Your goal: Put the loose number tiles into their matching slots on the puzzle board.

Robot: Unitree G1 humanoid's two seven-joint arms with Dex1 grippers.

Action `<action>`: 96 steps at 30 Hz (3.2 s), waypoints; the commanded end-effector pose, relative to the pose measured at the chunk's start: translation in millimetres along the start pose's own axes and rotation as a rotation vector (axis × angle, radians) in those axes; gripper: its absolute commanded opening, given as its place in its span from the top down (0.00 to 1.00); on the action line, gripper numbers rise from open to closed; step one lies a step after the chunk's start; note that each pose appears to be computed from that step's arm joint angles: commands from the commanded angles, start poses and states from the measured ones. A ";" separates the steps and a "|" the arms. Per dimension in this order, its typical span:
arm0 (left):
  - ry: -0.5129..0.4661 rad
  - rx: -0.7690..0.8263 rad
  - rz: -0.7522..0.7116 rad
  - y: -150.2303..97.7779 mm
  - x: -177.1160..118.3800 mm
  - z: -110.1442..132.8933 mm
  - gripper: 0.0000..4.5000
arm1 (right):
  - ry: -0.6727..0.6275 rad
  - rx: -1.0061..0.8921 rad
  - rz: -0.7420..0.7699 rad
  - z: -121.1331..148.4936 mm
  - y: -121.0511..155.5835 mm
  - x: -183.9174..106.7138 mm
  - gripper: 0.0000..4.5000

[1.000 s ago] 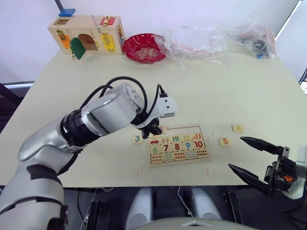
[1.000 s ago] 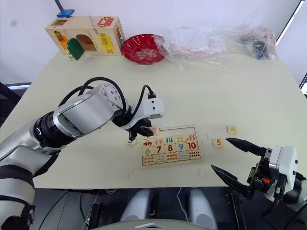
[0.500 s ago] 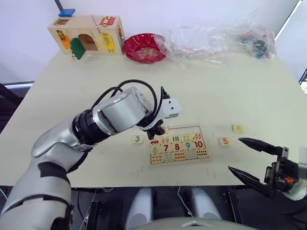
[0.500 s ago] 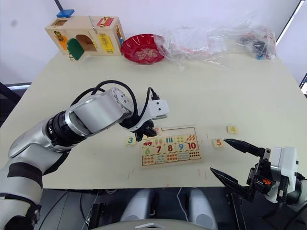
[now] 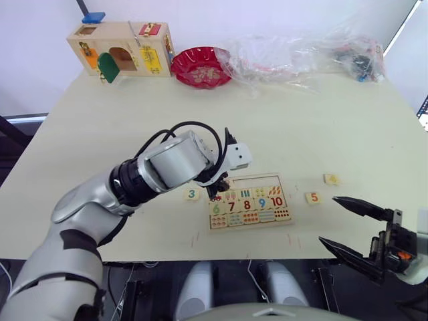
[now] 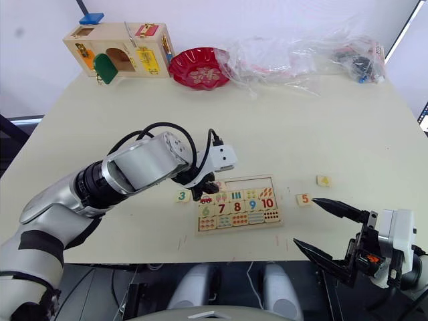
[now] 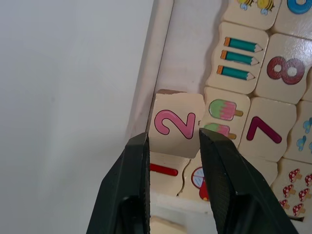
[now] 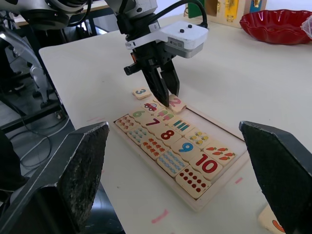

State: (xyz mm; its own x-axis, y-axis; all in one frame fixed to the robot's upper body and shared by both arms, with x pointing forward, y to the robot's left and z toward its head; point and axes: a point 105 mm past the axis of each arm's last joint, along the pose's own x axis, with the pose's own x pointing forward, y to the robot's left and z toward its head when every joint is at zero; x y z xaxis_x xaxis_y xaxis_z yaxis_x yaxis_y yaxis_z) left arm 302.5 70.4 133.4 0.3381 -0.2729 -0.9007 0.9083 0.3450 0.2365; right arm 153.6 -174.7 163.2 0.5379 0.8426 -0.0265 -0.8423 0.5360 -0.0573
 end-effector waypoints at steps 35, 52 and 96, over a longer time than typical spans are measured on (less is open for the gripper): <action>-0.038 0.084 -0.005 -3.4 0.5 9.6 0.78 | -0.035 -0.045 -0.020 9.2 4.0 1.7 0.00; -0.033 0.079 -0.001 -2.0 0.6 8.0 0.78 | -0.038 -0.046 -0.024 8.3 3.6 3.1 0.00; -0.288 0.047 -0.174 17.2 -62.3 12.4 0.51 | -0.044 -0.052 -0.029 4.7 1.6 1.0 0.00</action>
State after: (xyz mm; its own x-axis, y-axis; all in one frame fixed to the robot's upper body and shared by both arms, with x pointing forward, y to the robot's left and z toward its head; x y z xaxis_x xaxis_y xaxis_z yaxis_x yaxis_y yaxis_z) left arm 299.3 80.4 183.4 0.2384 -0.4970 -0.8343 0.9569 0.2668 0.1145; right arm 153.9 -174.1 163.1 0.5679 0.8231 0.0032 -0.8202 0.5661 -0.0827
